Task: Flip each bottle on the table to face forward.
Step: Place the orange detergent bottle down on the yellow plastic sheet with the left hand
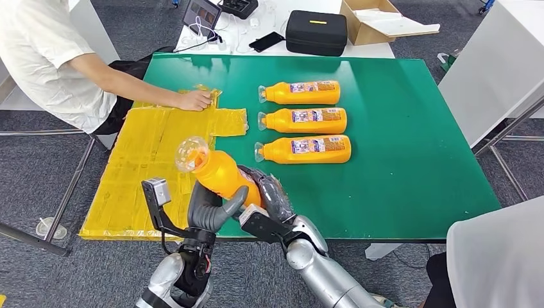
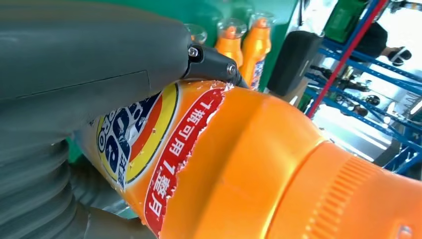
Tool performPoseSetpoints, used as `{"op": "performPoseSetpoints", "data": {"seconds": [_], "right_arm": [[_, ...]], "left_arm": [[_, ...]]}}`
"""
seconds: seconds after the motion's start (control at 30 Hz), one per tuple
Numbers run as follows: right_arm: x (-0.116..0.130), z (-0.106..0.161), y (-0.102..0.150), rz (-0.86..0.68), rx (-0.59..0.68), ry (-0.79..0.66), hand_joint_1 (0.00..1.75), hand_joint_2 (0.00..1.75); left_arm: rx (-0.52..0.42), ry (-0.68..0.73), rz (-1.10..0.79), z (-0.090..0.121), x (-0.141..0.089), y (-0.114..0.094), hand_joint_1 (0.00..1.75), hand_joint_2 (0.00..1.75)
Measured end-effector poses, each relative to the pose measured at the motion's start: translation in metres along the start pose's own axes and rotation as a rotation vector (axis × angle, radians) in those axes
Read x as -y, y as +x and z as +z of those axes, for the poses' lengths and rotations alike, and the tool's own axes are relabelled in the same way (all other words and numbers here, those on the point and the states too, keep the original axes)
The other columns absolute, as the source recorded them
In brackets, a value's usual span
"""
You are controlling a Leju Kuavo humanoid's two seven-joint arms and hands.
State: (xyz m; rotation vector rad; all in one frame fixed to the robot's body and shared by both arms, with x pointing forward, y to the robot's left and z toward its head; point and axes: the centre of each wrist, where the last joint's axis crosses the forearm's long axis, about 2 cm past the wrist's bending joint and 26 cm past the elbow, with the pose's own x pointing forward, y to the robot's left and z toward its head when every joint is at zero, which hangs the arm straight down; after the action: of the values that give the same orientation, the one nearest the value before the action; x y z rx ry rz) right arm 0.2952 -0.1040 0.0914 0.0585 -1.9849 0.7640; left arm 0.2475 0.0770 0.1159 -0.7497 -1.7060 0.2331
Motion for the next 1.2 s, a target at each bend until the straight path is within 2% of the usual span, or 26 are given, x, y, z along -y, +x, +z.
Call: {"op": "performPoseSetpoints", "data": {"seconds": [0.37,0.6,0.73,0.9,1.03,1.2], "right_arm": [[-0.001,0.007,-0.005,-0.123,-0.036,-0.029,0.0,1.75],[0.002,0.021,-0.01,-0.123,-0.051,-0.145,0.0,1.75],[0.008,0.033,-0.014,-0.1,-0.056,-0.268,0.0,0.0],[0.023,0.049,-0.015,-0.06,-0.025,-0.481,0.0,0.0],[0.048,0.061,-0.012,-0.014,-0.01,-0.659,0.0,1.75],[0.076,0.074,-0.006,0.023,0.003,-0.813,0.0,1.75]], "left_arm": [[0.016,-0.005,-0.055,0.0,-0.001,0.0,1.75,1.75],[0.051,0.03,-0.204,0.001,-0.005,-0.001,1.75,1.75],[0.101,0.061,-0.385,0.004,-0.013,0.0,1.75,1.75],[0.211,0.091,-0.733,0.006,-0.03,0.007,1.75,1.75],[0.274,0.103,-1.018,0.004,-0.05,0.017,1.75,1.75],[0.271,0.089,-1.293,-0.004,-0.073,0.028,1.75,1.75]]}}
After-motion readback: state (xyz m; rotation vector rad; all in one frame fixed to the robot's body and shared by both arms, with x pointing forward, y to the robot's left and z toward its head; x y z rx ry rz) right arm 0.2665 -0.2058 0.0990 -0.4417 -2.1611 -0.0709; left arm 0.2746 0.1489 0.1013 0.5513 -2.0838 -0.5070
